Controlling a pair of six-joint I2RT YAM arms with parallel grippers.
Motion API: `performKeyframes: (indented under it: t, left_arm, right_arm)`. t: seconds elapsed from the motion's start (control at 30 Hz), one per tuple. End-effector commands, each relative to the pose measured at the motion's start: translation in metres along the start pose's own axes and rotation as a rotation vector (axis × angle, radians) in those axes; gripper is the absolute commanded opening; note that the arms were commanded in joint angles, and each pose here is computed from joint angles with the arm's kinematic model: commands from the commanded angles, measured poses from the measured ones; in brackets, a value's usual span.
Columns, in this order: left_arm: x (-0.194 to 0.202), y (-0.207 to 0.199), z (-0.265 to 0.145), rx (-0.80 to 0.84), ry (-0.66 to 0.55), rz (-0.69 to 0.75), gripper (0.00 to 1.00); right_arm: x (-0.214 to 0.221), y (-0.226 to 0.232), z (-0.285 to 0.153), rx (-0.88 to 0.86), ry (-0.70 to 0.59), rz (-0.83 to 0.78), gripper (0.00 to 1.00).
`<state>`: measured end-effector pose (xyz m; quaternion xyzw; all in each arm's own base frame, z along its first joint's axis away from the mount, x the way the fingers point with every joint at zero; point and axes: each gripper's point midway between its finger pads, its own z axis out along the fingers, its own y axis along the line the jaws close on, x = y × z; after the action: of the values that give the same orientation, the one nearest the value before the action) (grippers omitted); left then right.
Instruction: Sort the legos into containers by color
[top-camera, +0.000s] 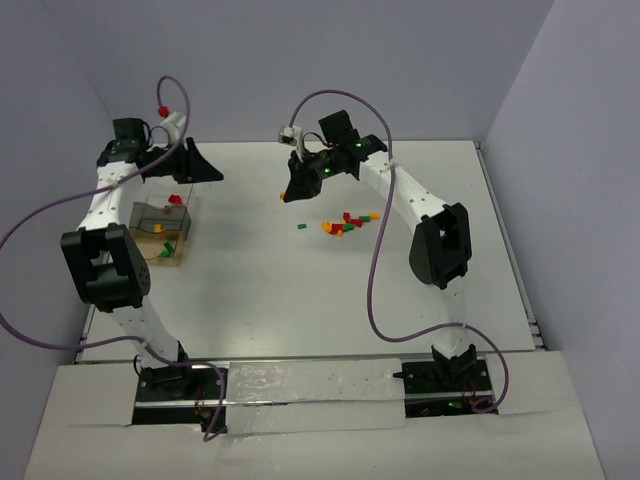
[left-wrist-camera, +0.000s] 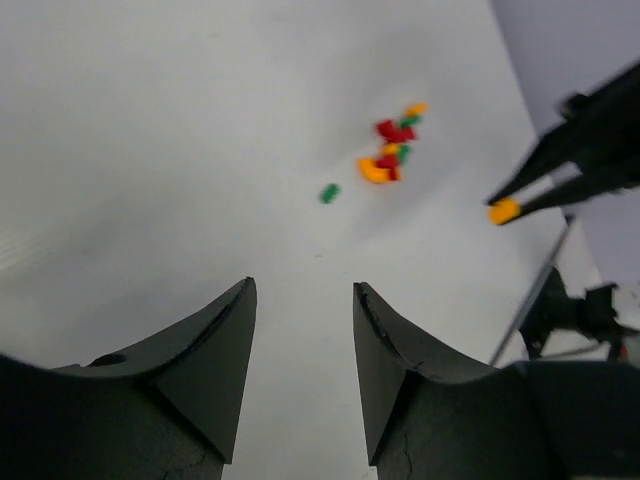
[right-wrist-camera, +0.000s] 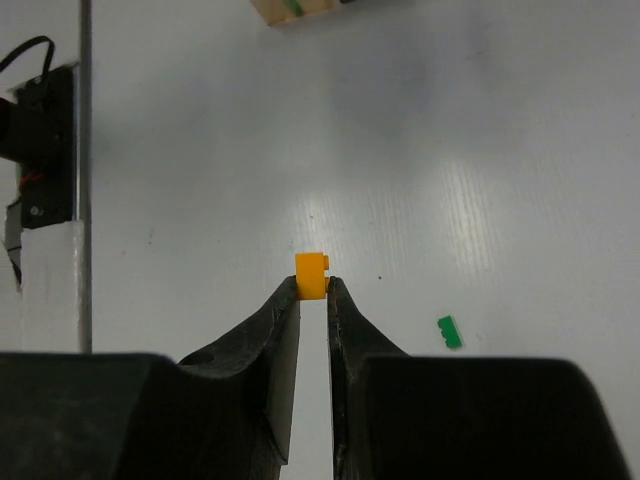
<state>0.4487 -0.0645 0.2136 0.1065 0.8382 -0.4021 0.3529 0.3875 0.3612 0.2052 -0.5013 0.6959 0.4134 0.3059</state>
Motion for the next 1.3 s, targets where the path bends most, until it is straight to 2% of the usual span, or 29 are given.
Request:
performKeyframes:
  t: [0.0,0.37,0.57,0.97,1.13,1.27]
  left_arm:
    - [0.013,-0.093,0.010,0.320,0.033,0.107,0.53]
    - [0.017,-0.159,0.028,0.521,-0.027,0.273,0.53]
    - [0.023,-0.174,0.037,0.571,-0.009,0.323,0.51]
    - [0.039,-0.181,0.040,0.613,0.036,0.330,0.48]
    - [0.043,-0.183,0.039,0.621,0.048,0.331,0.43]
    - [0.045,-0.184,0.040,0.626,0.050,0.349,0.29]
  right_arm:
    - [-0.049,0.038,-0.016,-0.084,-0.111,-0.153,0.00]
    - [-0.063,0.061,-0.009,-0.218,-0.164,-0.096,0.00]
    - [-0.067,0.066,-0.009,-0.234,-0.174,-0.063,0.00]
    - [-0.071,0.065,-0.011,-0.268,-0.203,0.042,0.00]
    - [-0.073,0.064,-0.011,-0.267,-0.207,0.050,0.00]
    - [-0.072,0.064,-0.012,-0.268,-0.208,0.058,0.00]
